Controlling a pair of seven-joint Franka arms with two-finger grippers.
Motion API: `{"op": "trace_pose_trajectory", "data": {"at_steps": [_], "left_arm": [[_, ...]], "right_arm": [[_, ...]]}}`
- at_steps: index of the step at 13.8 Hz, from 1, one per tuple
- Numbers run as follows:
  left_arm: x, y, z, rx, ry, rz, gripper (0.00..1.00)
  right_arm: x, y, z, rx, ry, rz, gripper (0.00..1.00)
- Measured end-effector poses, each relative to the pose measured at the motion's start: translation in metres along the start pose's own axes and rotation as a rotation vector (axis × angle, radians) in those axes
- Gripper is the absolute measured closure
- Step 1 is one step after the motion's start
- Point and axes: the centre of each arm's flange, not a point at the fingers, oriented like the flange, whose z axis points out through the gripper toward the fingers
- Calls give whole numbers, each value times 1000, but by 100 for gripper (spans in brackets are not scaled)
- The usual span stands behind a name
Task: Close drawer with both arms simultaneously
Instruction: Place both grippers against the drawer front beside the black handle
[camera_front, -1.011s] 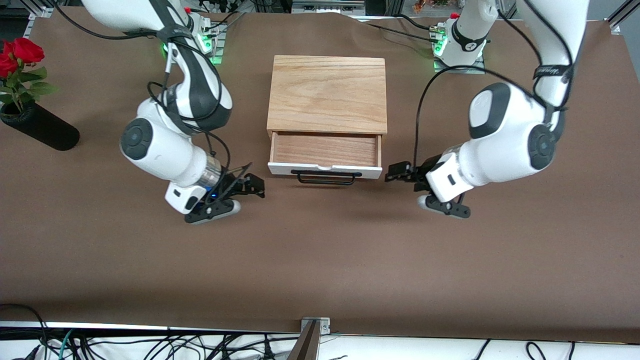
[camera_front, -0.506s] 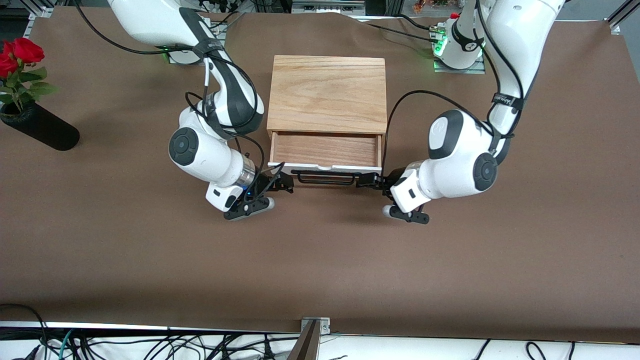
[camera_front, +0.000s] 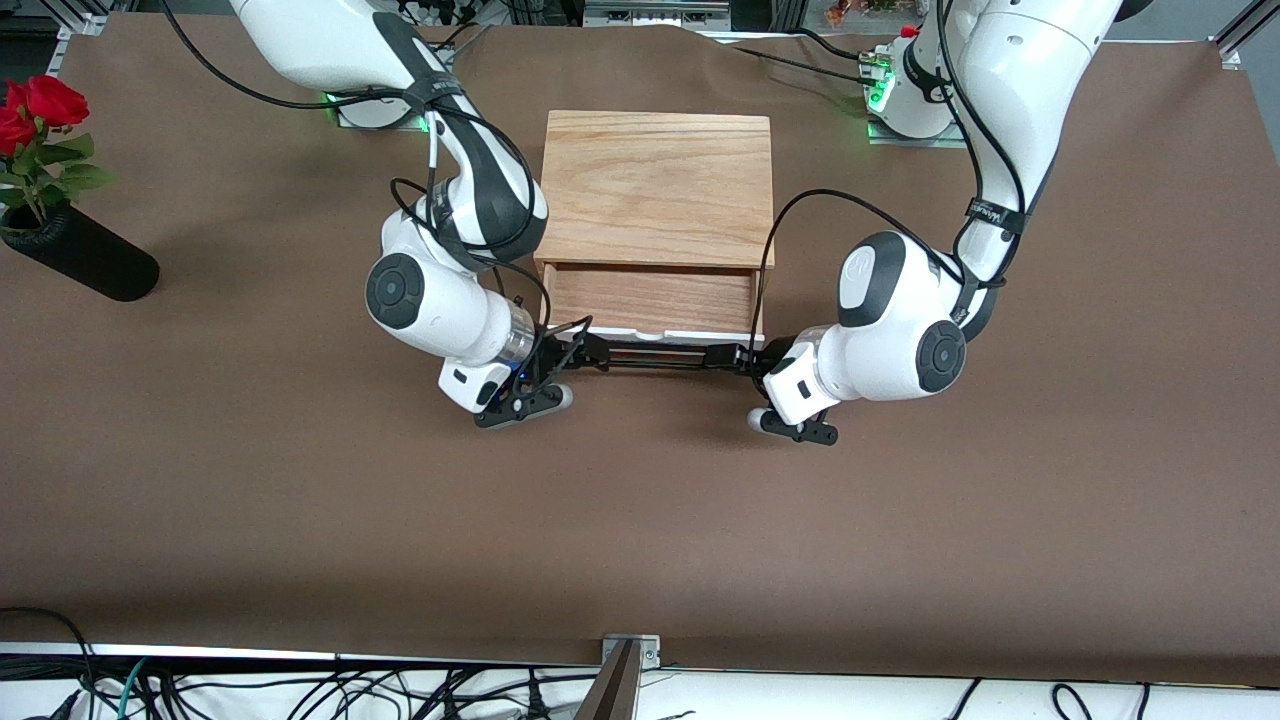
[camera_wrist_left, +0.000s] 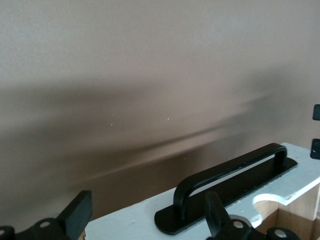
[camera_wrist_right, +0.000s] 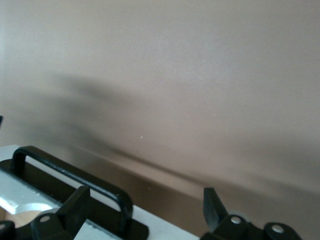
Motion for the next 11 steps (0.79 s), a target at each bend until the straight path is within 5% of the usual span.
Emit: {"op": "trace_pose_trajectory", "data": {"at_steps": [11], "left_arm": [[-7,-6,14,5,-50,-8,0]], "right_arm": [[-9,-7,9,-2,-63,6,0]]}}
